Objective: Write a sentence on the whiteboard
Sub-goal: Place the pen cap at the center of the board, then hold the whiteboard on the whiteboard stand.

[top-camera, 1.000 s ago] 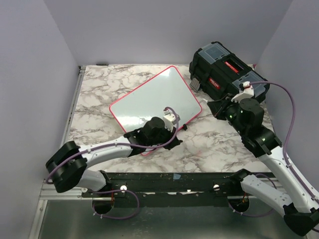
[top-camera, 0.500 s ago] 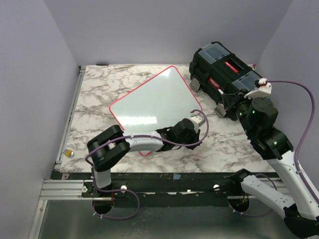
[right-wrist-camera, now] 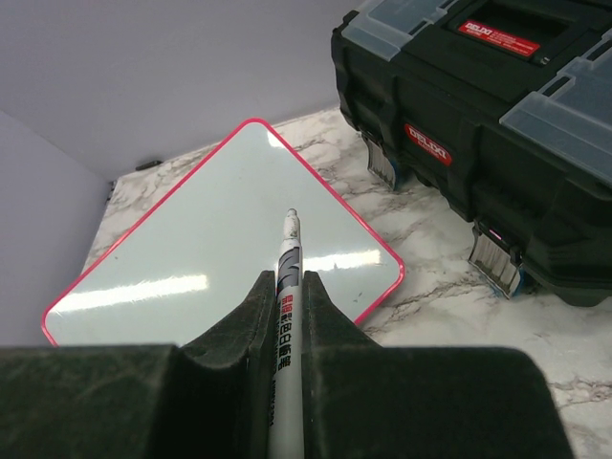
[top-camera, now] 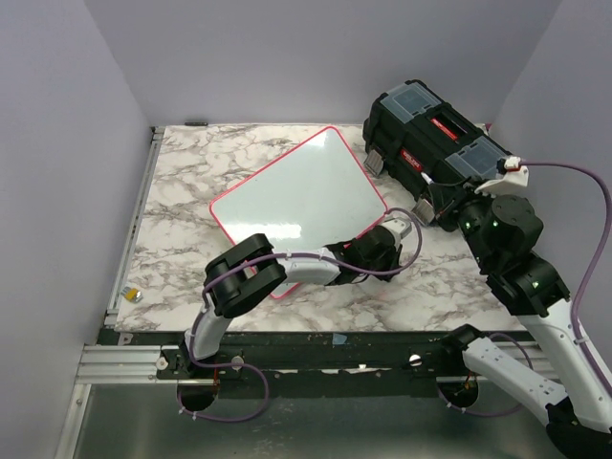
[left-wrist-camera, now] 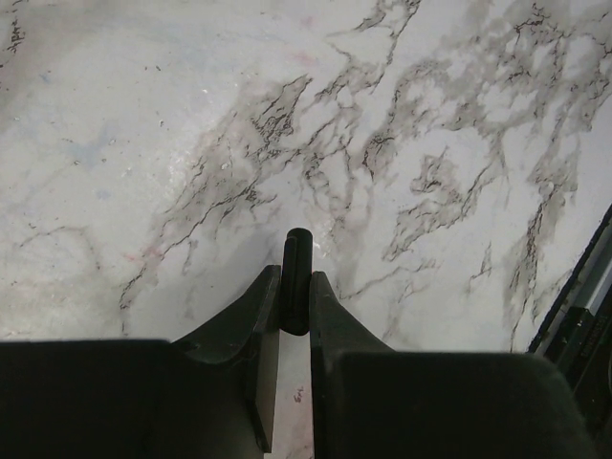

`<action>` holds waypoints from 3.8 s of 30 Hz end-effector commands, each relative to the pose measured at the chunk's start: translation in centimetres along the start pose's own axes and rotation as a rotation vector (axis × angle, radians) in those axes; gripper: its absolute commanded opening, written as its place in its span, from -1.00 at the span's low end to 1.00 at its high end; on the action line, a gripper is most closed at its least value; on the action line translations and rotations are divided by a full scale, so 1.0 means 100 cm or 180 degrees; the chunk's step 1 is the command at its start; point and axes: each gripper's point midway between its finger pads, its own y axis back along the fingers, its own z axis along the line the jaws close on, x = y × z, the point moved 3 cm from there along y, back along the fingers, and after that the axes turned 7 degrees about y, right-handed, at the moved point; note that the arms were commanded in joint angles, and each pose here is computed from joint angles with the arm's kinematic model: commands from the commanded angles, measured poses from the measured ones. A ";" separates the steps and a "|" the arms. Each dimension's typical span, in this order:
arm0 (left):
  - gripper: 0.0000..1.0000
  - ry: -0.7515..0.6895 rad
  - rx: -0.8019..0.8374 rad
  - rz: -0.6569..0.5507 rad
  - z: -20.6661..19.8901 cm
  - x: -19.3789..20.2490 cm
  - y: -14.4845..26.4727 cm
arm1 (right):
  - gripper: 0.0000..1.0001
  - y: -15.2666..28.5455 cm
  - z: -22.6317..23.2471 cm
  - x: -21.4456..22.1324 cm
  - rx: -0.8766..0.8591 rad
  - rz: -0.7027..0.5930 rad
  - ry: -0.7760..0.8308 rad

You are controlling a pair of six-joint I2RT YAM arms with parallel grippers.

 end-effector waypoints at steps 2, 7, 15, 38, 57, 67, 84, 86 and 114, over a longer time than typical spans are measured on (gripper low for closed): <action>-0.64 -0.0014 -0.0089 -0.0048 0.000 -0.006 -0.008 | -0.99 0.003 0.001 0.003 -0.0049 0.0031 0.0011; -0.23 -0.0119 -0.0095 -0.0020 -0.002 -0.009 -0.005 | -0.99 0.005 0.003 0.002 -0.0084 0.0042 -0.0022; 0.47 -0.0256 -0.0146 -0.0207 -0.003 -0.025 0.024 | -0.99 0.013 0.004 -0.005 -0.0109 0.0054 -0.0057; 0.61 -0.0198 -0.0339 -0.0649 0.061 -0.105 0.255 | -0.99 0.019 0.033 -0.023 -0.0476 0.0204 -0.0452; 0.92 -0.0024 -0.0851 -0.1247 0.148 -0.191 0.362 | -0.99 0.022 0.071 0.011 -0.1240 0.0851 -0.0443; 0.64 0.0466 -0.0347 -0.0868 0.202 -0.215 0.336 | -0.99 0.019 0.085 0.032 -0.1683 0.0974 -0.0267; 0.68 0.0736 -0.0249 -0.0556 0.248 -0.204 0.299 | -0.99 0.019 0.090 0.047 -0.1909 0.1113 -0.0130; 0.67 0.0754 -0.0175 -0.0511 0.248 -0.202 0.295 | -0.99 0.018 0.090 0.049 -0.1922 0.1127 -0.0120; 0.28 0.1196 -0.0030 -0.0369 0.281 -0.191 0.276 | -0.99 0.015 0.097 0.061 -0.2094 0.1282 -0.0152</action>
